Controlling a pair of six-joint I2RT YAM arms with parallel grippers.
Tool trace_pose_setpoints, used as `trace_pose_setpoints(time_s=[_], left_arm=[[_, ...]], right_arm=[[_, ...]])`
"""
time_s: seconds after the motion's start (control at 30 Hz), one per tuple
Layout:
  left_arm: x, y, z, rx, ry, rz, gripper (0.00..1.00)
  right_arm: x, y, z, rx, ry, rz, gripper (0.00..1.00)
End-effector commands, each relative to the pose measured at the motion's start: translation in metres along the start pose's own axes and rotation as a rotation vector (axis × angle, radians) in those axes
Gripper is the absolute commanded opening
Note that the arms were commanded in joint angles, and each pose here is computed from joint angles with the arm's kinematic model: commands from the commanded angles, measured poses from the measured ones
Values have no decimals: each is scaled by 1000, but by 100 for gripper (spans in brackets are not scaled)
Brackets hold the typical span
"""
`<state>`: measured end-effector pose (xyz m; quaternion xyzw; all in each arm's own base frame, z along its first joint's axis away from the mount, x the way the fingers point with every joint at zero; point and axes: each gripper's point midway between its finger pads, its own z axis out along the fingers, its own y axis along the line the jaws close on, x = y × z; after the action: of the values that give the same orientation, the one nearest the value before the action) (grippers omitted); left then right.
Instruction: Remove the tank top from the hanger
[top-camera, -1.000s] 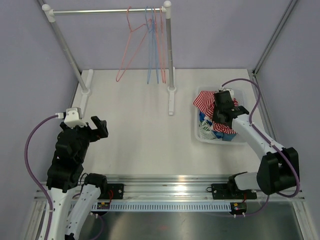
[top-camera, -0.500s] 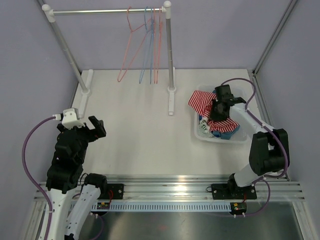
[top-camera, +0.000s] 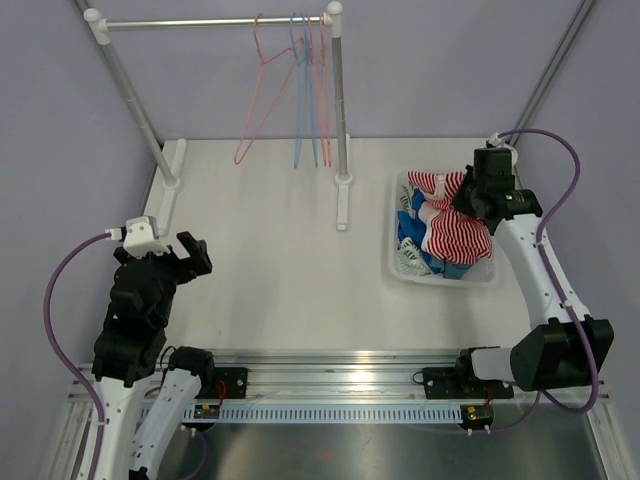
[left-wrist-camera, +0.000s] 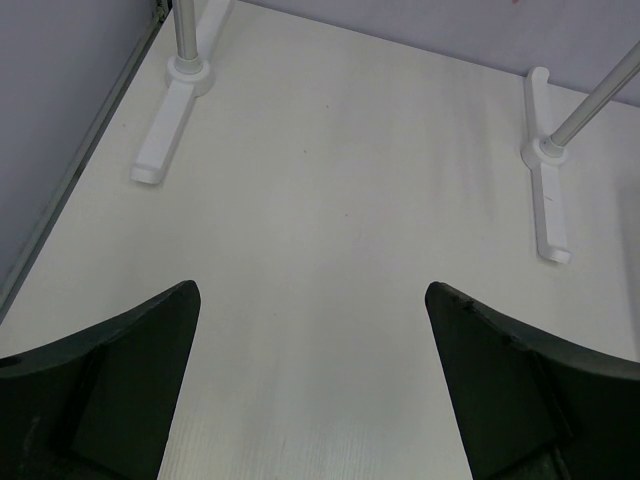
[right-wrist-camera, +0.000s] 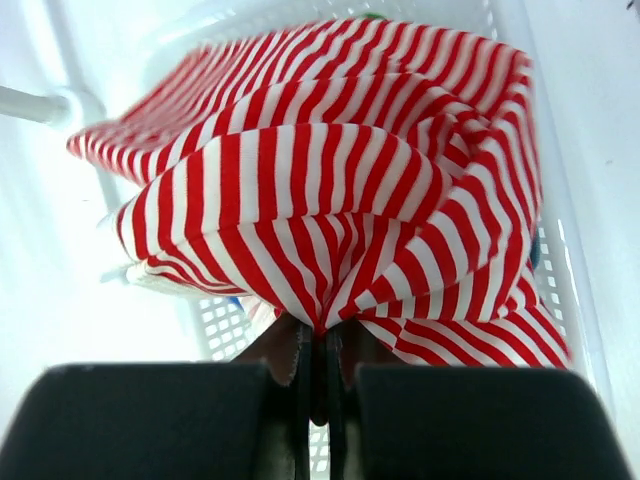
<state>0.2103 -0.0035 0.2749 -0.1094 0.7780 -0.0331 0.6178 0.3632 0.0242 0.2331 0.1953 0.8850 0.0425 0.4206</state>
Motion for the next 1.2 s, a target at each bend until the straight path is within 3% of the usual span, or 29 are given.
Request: trace_pose_setpoints(time_s=[0.0,0.17,0.33,0.4,0.57,0.7,0.93,1.17], left_arm=[[-14,-2,0,-2,-36,-11,99],[-13,-4,1,9,-28,-9,99],[-13,-2,1,-4,-29,-9,99],[-12,0,2,-14,-24,-7,99],[-18,7,0,-65,-22,-18,99],[-28,15,-7,-121,-24,-36,99],[-42,17,-22,-137,0,-27,99],[-53,14,-50,-89,63,49,99]], right_arm=[[55,-27,42,112,163,-9,0],[128,-39,90,131,422,-52,0],[138,-37,96,111,469,-66,0],[124,-37,89,121,435,-74,24],[61,-27,49,119,287,-84,59],[24,-24,19,122,193,-102,98],[-2,1,-33,-37,97,-123,100],[2,19,-126,-168,-127,-284,100]])
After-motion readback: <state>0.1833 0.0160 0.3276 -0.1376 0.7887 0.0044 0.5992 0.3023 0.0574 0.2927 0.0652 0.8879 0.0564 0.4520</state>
